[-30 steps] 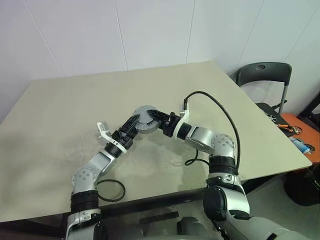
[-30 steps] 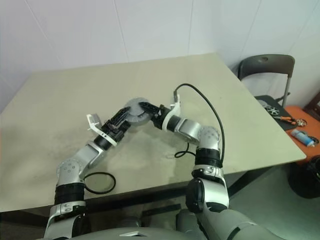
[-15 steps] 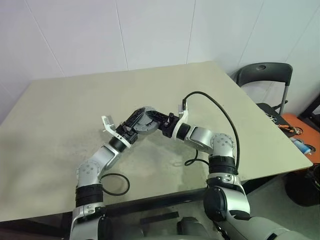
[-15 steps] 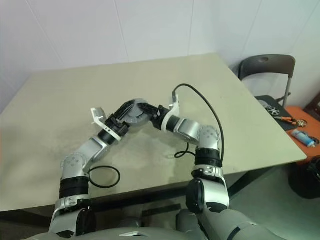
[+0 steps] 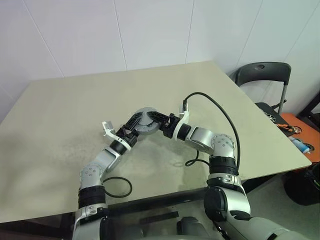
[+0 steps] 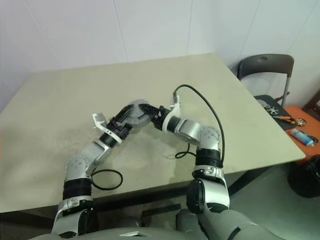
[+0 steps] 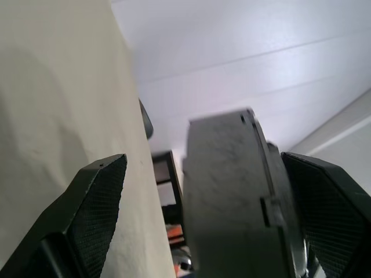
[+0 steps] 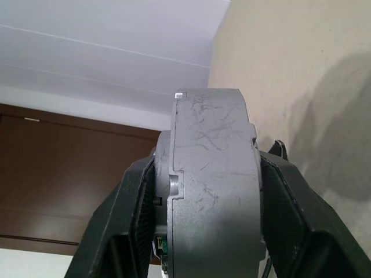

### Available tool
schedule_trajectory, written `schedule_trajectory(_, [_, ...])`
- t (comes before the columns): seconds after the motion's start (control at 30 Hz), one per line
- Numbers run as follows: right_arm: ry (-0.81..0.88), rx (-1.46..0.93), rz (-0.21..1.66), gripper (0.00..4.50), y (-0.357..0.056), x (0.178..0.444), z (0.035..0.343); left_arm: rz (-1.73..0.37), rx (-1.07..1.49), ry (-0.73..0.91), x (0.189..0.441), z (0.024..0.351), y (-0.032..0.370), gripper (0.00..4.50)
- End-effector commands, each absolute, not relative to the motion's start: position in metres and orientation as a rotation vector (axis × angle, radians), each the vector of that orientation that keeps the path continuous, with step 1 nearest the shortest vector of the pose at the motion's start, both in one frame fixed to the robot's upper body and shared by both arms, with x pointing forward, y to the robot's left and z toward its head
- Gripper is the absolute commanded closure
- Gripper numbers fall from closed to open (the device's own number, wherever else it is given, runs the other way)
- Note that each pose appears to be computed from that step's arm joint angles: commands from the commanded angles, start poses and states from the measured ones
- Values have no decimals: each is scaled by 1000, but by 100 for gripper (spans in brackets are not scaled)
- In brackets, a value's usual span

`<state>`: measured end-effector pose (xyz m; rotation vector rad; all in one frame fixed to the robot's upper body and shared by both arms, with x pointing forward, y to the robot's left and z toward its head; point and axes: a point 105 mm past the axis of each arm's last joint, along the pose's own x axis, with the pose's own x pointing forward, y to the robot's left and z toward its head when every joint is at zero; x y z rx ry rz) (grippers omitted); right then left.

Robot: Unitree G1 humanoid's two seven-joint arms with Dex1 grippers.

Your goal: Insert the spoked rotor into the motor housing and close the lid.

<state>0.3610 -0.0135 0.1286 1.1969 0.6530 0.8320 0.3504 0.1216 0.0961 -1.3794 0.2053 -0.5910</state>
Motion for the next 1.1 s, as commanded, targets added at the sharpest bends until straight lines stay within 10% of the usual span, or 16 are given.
schedule_trajectory(0.03, [577, 1203, 904, 236, -9, 362, 153, -615, -1357, 198, 350, 100, 121, 0])
schedule_trajectory(0.5, [579, 1199, 900, 236, -10, 362, 153, -689, -1362, 240, 344, 102, 107, 0])
schedule_trajectory(0.77, [579, 1200, 894, 236, -10, 362, 151, -666, -1351, 227, 348, 109, 108, 209])
schedule_trajectory(1.1, [570, 1213, 882, 236, -9, 365, 151, -669, -1351, 205, 351, 124, 106, 209])
